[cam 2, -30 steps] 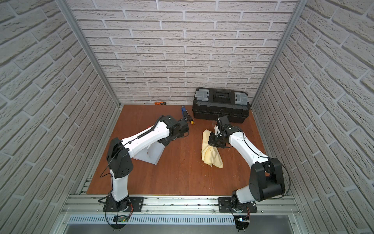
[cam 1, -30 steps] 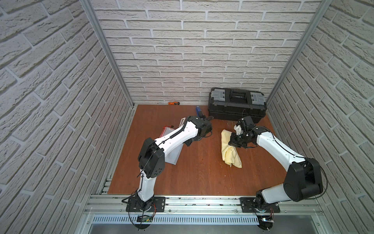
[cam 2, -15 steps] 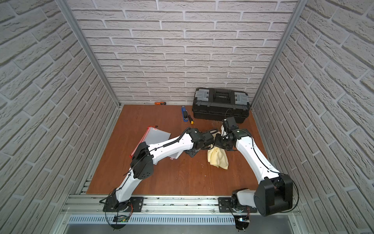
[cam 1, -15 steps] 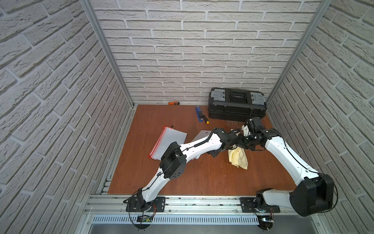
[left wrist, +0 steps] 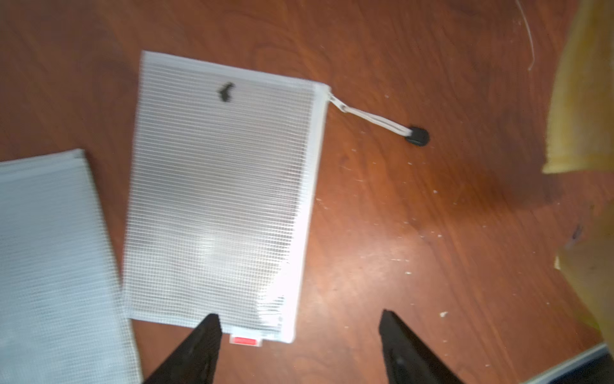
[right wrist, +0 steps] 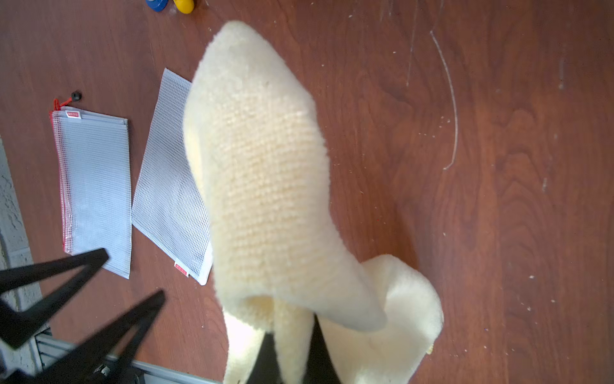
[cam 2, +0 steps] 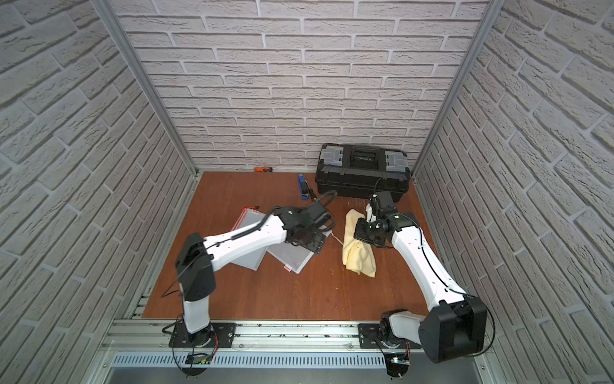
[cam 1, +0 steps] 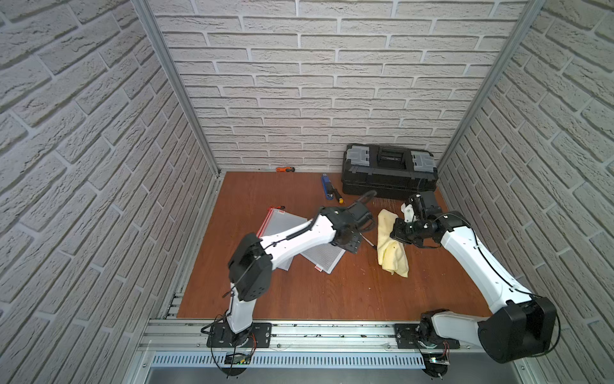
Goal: Wipe the document bag
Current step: Adjust the document bag at the center of the board, then wipe the dirt from the document bag, then pick up the document bag from the center of the board.
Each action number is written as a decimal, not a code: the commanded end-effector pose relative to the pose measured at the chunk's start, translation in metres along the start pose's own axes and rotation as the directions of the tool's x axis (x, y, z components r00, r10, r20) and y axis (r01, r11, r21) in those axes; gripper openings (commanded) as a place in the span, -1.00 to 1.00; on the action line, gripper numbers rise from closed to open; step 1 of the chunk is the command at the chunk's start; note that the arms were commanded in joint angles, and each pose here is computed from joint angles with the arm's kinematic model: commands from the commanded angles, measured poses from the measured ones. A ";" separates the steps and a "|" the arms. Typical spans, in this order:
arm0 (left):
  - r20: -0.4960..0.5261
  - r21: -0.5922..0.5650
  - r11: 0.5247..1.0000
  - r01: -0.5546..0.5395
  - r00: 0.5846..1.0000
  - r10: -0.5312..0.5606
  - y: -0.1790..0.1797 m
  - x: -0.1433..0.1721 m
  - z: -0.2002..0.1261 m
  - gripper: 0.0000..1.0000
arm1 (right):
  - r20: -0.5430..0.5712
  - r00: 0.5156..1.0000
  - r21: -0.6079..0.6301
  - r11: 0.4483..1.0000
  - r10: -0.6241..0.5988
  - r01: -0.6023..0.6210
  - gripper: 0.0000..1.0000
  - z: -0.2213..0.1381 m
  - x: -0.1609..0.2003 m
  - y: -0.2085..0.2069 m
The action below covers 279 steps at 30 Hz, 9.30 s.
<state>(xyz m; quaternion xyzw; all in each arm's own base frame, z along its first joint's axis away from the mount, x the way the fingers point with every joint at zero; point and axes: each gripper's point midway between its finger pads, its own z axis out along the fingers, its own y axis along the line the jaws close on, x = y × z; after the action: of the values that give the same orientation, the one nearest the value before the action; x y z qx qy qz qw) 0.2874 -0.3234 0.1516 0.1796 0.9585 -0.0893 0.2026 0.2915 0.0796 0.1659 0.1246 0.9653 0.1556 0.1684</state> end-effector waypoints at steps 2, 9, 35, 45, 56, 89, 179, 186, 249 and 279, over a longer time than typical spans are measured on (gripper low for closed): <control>0.029 0.058 0.963 0.262 0.964 -0.264 0.067 0.002 0.008 -0.31 | 0.042 0.992 -0.160 0.979 -0.121 0.126 -0.95 0.011 -0.023 0.075; 0.051 0.033 0.938 0.346 0.936 -0.347 0.112 0.016 -0.001 -1.00 | -0.100 0.975 -0.250 0.953 -0.200 0.170 -0.95 0.079 -0.027 0.172; -0.118 0.266 0.878 0.397 0.918 -0.379 0.048 0.023 0.067 -1.00 | -0.286 0.957 0.091 0.996 0.051 -0.026 -0.95 0.163 0.031 0.024; -0.192 0.251 0.883 0.396 0.915 -0.356 0.019 0.048 0.100 -1.00 | -0.293 0.955 0.035 0.999 0.042 -0.033 -0.95 0.167 0.028 0.036; -0.242 0.194 0.895 0.402 0.904 -0.353 0.023 0.071 0.121 -1.00 | -0.244 0.965 -0.116 0.991 -0.096 0.069 -0.95 0.144 0.019 0.096; -0.252 0.125 0.912 0.390 0.902 -0.351 0.037 0.086 0.120 -1.00 | -0.206 0.963 0.189 0.973 0.173 -0.134 -0.95 0.132 -0.058 -0.082; -0.147 0.333 0.911 0.242 0.968 -0.203 -0.014 0.029 0.095 -1.00 | -0.255 0.966 -0.032 0.999 -0.044 0.037 -0.96 0.142 0.050 0.079; -0.193 0.279 0.924 0.260 0.958 -0.211 -0.004 0.050 0.113 -1.00 | -0.283 0.958 -0.017 0.999 -0.046 0.043 -0.96 0.152 0.057 0.076; -0.100 0.231 0.956 0.180 0.982 -0.160 0.030 0.026 0.074 0.39 | -0.072 0.962 0.145 0.957 0.263 -0.251 -0.96 0.008 0.014 -0.109; -0.259 0.395 0.816 0.421 0.904 -0.341 0.000 0.094 0.099 0.74 | -0.241 0.948 0.110 0.977 0.206 -0.184 -0.96 0.090 0.037 -0.088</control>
<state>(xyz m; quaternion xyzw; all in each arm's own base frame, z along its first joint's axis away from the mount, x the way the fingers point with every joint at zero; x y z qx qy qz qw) 0.2511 -0.3158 0.0448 0.0416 0.9396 -0.3317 0.0738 0.2651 0.0249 0.0409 0.2117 0.9677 0.1365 0.0129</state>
